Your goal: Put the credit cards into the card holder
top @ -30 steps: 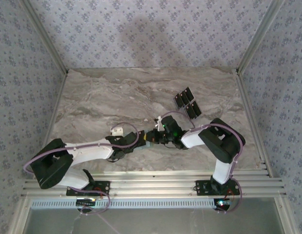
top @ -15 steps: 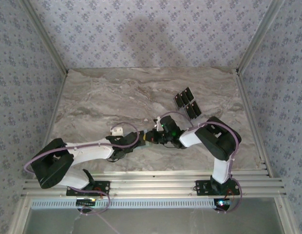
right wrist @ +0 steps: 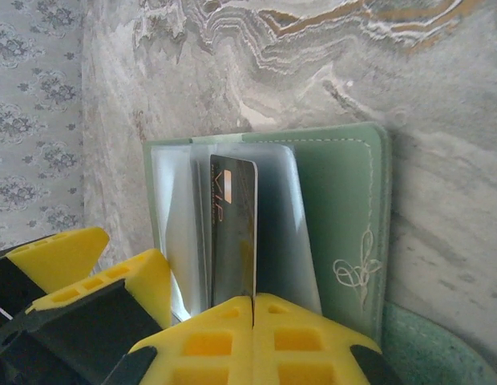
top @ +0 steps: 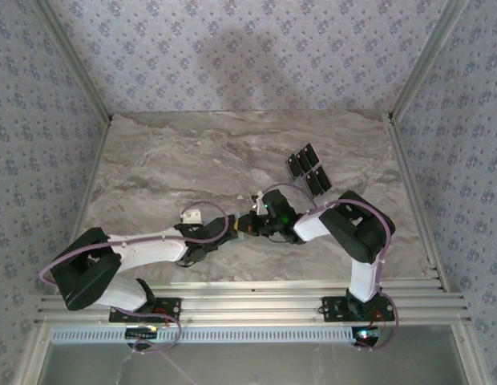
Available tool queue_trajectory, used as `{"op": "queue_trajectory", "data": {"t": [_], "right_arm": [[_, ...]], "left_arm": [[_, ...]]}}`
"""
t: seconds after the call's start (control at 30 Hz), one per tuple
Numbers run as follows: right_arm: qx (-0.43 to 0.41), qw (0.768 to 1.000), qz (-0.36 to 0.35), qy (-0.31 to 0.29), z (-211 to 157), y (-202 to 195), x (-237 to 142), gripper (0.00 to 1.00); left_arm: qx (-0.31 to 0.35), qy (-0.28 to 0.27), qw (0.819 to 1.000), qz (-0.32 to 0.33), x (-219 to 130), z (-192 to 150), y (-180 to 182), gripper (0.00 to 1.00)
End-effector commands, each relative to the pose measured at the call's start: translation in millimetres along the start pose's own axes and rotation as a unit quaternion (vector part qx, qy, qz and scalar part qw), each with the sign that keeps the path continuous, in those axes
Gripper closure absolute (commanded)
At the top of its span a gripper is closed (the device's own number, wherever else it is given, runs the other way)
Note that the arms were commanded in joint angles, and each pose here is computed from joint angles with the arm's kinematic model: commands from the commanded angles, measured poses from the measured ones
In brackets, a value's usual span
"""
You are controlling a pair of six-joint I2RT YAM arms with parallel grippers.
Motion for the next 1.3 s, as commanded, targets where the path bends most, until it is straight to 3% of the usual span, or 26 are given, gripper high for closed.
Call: {"op": "queue_trajectory", "data": {"t": [0.0,0.73,1.27], "right_arm": [[0.007,1.000,-0.002,0.006,-2.3,-2.0,1.4,1.00],[-0.021,0.999,0.044,0.003,4.0,37.8,-8.2,1.00],[-0.014,0.999,0.028,0.008,4.1,25.1,8.6,1.00]], "left_arm": [[0.023,0.022,0.997,0.064,-2.3,-9.5,20.6,0.01],[0.029,0.034,0.997,0.060,3.2,-14.6,18.2,0.01],[0.030,0.033,0.997,0.061,3.4,-16.2,20.0,0.01]]}}
Point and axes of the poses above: each hand's point on the last joint's axis, 136 mm out from that joint toward the fingers, its own x axis out along the fingers, its own y axis along the line the jaws close on, z = x × y, the point moved 9 cm from there along -x, back along the fingers, and after that the axes turned 7 degrees about x, right-handed, at the moved point
